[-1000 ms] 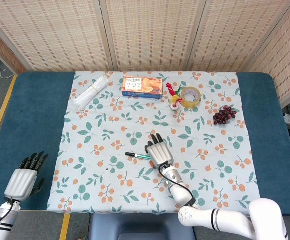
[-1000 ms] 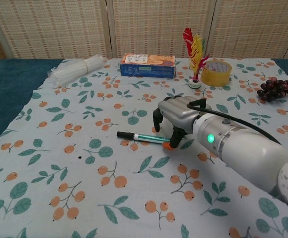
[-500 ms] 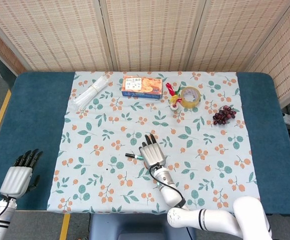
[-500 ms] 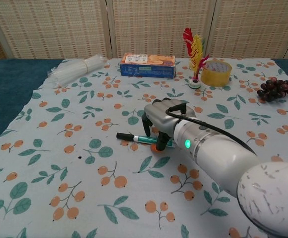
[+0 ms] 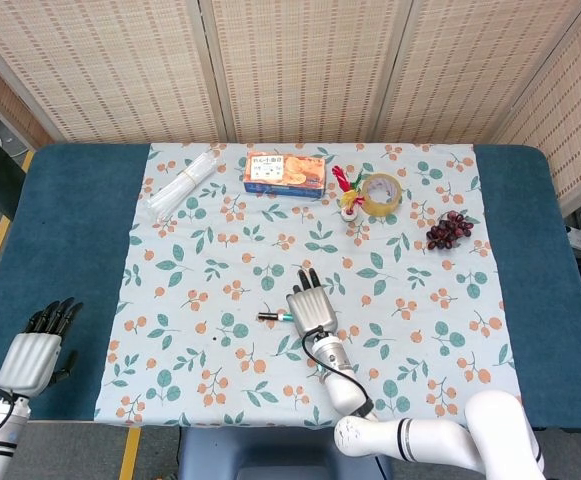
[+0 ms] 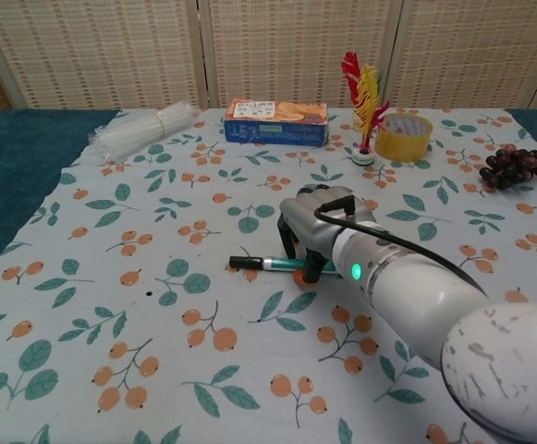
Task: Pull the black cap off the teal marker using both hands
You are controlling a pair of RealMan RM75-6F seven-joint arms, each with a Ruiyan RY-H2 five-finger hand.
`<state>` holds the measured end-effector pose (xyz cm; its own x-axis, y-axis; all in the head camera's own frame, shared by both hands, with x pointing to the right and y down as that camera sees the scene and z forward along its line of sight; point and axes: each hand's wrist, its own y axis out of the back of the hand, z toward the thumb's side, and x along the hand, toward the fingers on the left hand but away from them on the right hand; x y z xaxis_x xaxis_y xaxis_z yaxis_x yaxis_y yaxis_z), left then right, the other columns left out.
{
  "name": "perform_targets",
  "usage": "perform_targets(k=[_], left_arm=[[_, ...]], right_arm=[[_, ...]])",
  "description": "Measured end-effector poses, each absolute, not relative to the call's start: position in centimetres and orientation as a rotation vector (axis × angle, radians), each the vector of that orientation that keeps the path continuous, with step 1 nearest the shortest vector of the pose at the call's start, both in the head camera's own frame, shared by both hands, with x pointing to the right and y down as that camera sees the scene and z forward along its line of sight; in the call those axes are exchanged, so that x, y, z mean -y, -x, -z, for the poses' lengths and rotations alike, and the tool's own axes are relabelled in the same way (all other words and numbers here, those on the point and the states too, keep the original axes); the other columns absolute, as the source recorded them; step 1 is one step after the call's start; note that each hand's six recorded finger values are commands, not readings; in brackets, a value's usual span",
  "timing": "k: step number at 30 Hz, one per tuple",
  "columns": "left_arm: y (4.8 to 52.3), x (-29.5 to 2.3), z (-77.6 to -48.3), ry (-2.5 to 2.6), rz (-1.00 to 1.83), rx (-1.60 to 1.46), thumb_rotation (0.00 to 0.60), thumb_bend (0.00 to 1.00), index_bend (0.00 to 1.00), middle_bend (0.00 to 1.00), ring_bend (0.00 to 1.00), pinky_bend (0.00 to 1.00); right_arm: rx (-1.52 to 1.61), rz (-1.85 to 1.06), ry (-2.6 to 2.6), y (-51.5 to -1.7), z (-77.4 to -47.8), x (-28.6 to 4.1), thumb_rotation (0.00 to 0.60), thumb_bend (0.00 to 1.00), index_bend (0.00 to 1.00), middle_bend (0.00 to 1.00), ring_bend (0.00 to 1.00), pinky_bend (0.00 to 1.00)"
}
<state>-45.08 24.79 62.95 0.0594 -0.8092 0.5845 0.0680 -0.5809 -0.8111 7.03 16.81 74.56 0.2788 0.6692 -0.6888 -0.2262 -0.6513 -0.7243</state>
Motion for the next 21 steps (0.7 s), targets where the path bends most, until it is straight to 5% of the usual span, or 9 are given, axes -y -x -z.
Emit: perform_targets(k=[8, 21], left_arm=[[45.1, -24.7, -63.0, 1.648, 1.609, -0.754, 0.6, 0.46, 0.0, 0.0, 0.0, 0.13], [45.2, -24.8, -62.6, 1.651, 1.601, -0.764, 0.6, 0.46, 0.0, 0.0, 0.0, 0.14]], right_arm=[[0.401, -1.44, 1.782, -6.9, -74.4, -17.1, 0.6, 0.31, 0.72, 0.61, 0.36, 0.16], [0.435, -1.362, 1.771, -6.7, -73.4, -17.0, 0.6, 0.36, 0.83, 0.74, 0.51, 0.25]])
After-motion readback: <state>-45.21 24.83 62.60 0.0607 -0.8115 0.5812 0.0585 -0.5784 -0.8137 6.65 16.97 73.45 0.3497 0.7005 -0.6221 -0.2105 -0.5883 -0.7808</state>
